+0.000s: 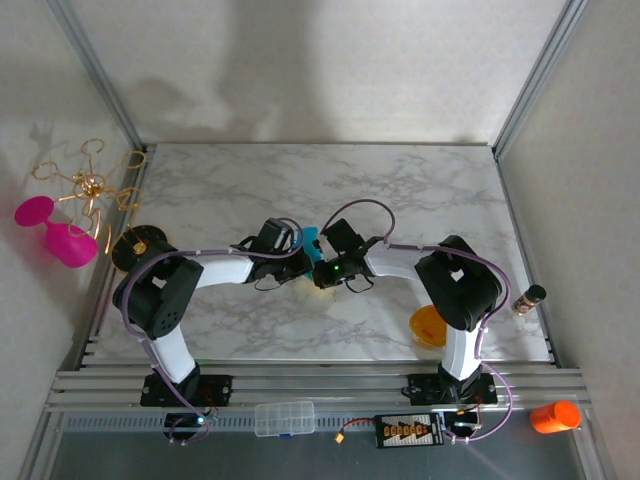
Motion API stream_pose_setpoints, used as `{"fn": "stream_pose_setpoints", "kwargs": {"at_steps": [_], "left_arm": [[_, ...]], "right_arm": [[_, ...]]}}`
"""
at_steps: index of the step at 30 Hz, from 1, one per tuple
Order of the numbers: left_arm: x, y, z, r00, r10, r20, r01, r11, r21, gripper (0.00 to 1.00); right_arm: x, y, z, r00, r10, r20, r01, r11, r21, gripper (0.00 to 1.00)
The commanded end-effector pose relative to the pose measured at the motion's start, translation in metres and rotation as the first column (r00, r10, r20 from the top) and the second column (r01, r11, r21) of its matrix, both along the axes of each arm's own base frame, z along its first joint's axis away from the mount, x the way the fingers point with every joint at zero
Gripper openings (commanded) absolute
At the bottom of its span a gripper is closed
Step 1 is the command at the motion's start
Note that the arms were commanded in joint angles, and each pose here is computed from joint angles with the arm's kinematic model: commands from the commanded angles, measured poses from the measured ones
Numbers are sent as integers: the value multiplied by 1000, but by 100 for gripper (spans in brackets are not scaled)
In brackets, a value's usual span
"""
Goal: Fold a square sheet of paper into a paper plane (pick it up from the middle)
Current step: Third fold the triangle at the center of the table.
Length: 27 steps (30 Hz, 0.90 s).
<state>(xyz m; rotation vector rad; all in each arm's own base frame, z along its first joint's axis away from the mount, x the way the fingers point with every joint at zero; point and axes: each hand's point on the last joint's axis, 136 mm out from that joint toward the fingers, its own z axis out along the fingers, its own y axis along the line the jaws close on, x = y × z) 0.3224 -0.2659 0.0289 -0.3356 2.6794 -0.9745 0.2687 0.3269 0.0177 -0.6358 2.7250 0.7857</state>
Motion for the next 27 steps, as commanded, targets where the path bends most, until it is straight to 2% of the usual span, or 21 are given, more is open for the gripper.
{"fn": "stream_pose_setpoints", "kwargs": {"at_steps": [1, 13, 27], "left_arm": [[-6, -5, -8, 1000, -14, -19, 14, 1000, -16, 9], [-3, 30, -34, 998, 54, -42, -47, 990, 134, 8], [18, 72, -44, 994, 87, -59, -76, 983, 166, 10]], "right_arm": [[-12, -26, -34, 996, -37, -77, 26, 990, -139, 0], [-19, -38, -44, 995, -42, -95, 22, 981, -193, 0], [-37, -53, -59, 990, -16, -139, -18, 971, -237, 0]]}}
